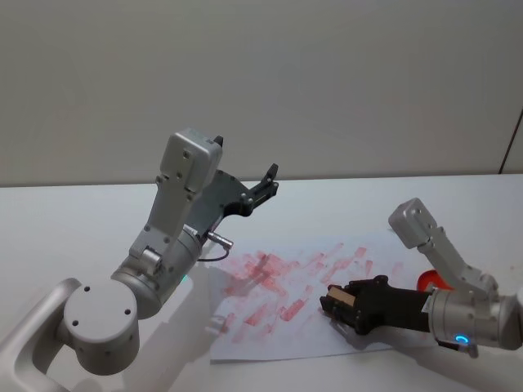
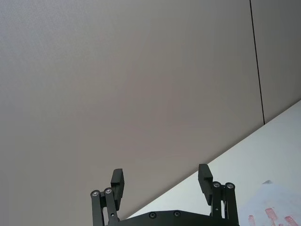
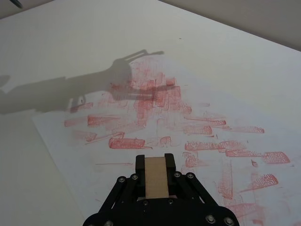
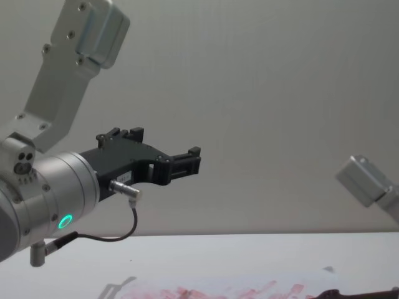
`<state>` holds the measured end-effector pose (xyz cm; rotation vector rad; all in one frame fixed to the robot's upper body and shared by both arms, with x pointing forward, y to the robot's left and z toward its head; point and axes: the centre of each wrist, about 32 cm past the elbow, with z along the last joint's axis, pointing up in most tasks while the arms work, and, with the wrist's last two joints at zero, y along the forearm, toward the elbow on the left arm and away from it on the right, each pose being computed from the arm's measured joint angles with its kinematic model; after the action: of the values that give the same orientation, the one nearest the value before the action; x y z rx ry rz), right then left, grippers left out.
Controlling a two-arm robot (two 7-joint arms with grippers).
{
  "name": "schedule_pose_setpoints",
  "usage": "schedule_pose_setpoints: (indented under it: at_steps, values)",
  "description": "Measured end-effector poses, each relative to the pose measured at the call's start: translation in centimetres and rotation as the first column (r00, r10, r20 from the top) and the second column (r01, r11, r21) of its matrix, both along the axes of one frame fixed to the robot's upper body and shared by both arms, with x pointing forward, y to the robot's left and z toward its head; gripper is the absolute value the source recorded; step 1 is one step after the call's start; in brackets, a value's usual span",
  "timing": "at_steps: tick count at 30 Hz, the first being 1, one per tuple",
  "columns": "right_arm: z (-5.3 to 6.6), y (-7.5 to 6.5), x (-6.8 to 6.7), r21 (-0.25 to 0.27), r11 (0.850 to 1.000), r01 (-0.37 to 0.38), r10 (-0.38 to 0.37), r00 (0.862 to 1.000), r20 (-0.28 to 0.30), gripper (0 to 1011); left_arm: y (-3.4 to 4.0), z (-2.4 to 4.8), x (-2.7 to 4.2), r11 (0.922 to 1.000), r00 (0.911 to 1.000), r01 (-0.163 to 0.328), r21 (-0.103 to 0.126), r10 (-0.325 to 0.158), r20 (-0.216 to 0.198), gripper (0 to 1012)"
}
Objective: Use the one hand to pick up the stamp and affix it onto the A4 paper.
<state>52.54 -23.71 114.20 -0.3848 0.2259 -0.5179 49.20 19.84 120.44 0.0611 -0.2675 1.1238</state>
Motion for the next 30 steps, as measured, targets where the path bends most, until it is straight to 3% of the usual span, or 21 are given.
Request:
schedule_pose_setpoints:
  at_steps: [10, 16, 20, 30]
  values:
    - [0.1, 0.0, 0.3, -0.019, 1.000, -0.002, 0.003, 0.998, 0.060, 220, 0.00, 0.00, 0.00, 1.0000, 1.0000, 0.000, 0.000, 0.000, 0.000, 1001]
    - [0.9, -0.1, 0.4, -0.009, 1.000, 0.009, -0.008, 0.991, 0.136, 220, 0.00, 0.00, 0.00, 1.0000, 1.0000, 0.000, 0.000, 0.000, 0.000, 1001]
    - [1.5, -0.3, 0.4, 0.006, 1.000, 0.023, -0.023, 0.982, 0.189, 220, 0.00, 0.00, 0.00, 1.0000, 1.0000, 0.000, 0.000, 0.000, 0.000, 1001]
    - [3.2, -1.4, -0.5, 0.076, 0.993, 0.095, -0.115, 0.937, 0.329, 220, 0.00, 0.00, 0.00, 1.0000, 1.0000, 0.000, 0.000, 0.000, 0.000, 1001]
